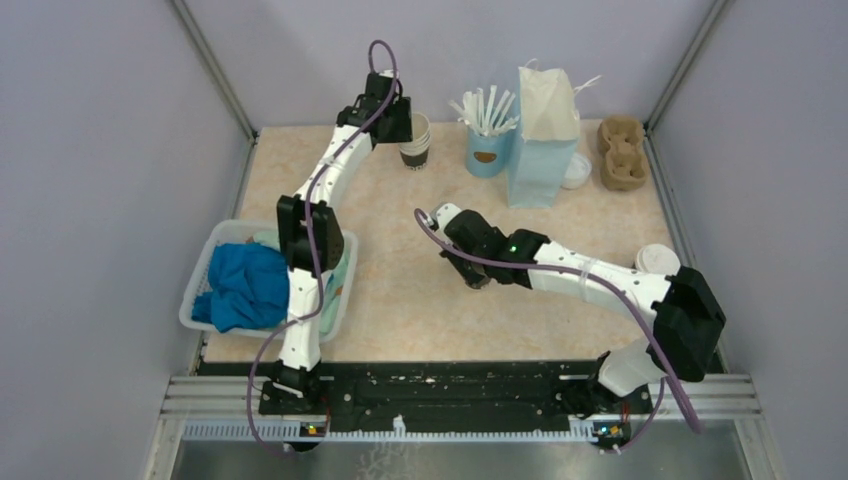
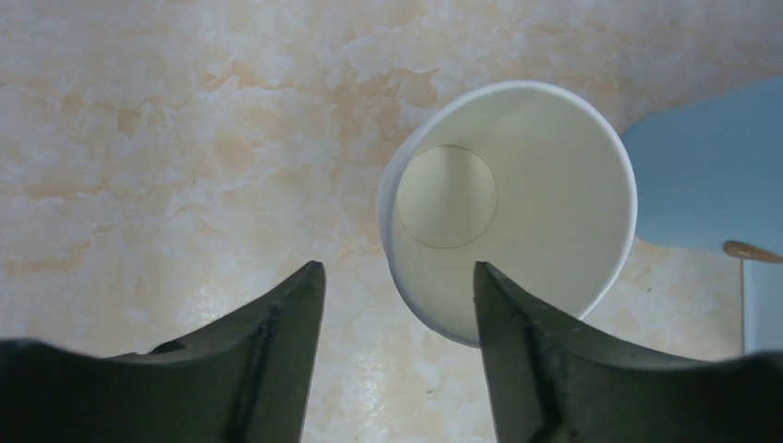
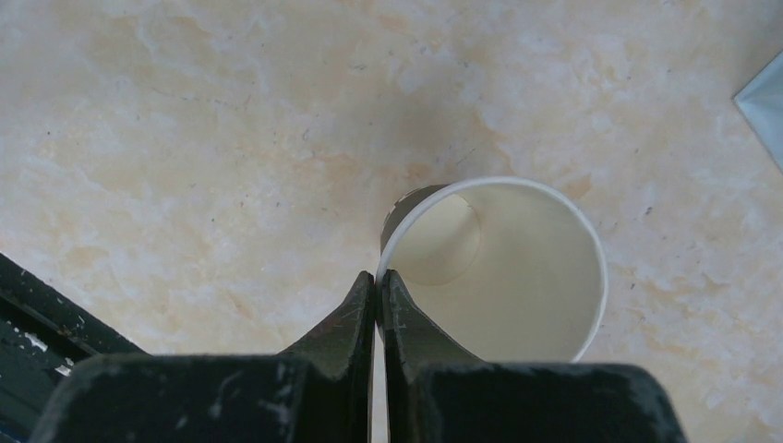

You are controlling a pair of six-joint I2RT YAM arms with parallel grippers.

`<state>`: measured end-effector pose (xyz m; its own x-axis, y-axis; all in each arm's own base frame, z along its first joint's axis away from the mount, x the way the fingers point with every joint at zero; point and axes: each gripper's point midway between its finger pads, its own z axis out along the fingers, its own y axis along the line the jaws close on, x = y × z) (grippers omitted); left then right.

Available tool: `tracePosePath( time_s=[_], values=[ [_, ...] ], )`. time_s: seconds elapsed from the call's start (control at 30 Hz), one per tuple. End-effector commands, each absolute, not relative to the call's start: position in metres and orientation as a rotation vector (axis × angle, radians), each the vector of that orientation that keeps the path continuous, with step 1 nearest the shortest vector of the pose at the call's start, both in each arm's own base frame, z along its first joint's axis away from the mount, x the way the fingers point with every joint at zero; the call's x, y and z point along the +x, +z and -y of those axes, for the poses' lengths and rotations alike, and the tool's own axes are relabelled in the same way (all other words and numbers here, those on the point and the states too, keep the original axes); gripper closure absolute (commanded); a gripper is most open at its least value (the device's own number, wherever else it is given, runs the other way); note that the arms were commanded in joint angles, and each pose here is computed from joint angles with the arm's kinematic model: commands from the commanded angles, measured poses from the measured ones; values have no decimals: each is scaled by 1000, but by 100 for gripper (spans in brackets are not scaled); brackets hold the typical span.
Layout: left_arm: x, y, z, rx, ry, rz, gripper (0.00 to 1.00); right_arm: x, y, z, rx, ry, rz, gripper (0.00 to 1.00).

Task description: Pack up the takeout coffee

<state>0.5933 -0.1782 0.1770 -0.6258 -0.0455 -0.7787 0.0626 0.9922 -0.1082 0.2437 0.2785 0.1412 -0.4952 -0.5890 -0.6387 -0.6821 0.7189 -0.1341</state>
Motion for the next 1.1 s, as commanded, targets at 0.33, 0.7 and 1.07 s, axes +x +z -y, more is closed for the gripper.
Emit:
tracePosePath(
  time_s=[0.33, 0.7, 1.07],
  values=[
    [491, 301, 176, 58, -346, -2199, 2, 215, 212, -254, -611, 298, -2235, 31],
    [338, 310, 209, 167, -756, -2313, 2, 277, 258, -90, 47, 157, -2327, 32],
    [267, 260, 278, 317, -901, -2464, 2, 421, 191, 43, 839, 207, -2249, 60]
  ],
)
